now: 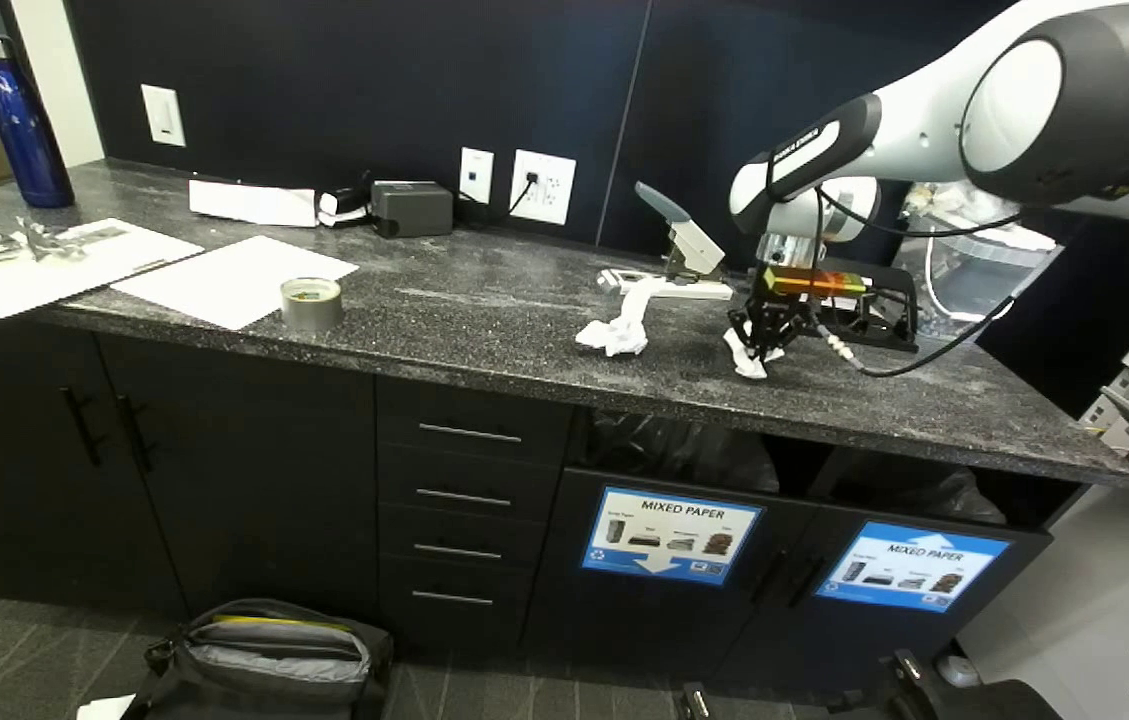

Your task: Put the papers on the countertop in the trash cans

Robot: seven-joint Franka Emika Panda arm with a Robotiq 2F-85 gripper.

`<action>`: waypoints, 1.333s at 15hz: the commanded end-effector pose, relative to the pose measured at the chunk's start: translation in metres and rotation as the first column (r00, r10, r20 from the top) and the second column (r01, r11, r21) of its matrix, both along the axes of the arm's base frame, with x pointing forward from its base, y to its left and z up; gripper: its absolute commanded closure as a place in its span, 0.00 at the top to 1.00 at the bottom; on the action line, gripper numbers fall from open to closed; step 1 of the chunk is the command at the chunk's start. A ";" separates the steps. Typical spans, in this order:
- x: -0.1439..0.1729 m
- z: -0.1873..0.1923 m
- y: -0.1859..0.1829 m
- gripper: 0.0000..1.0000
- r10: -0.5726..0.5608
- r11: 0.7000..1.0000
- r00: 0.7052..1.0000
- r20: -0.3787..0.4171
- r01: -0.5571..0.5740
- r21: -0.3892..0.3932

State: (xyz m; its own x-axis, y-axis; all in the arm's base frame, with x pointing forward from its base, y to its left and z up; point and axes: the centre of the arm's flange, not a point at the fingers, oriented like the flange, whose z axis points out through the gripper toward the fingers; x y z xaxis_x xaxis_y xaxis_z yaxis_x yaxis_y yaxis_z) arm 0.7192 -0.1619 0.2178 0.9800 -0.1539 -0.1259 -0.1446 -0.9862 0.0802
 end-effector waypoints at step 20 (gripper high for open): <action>-0.287 -0.044 0.095 0.07 0.167 0.984 0.986 0.029 -0.168 0.056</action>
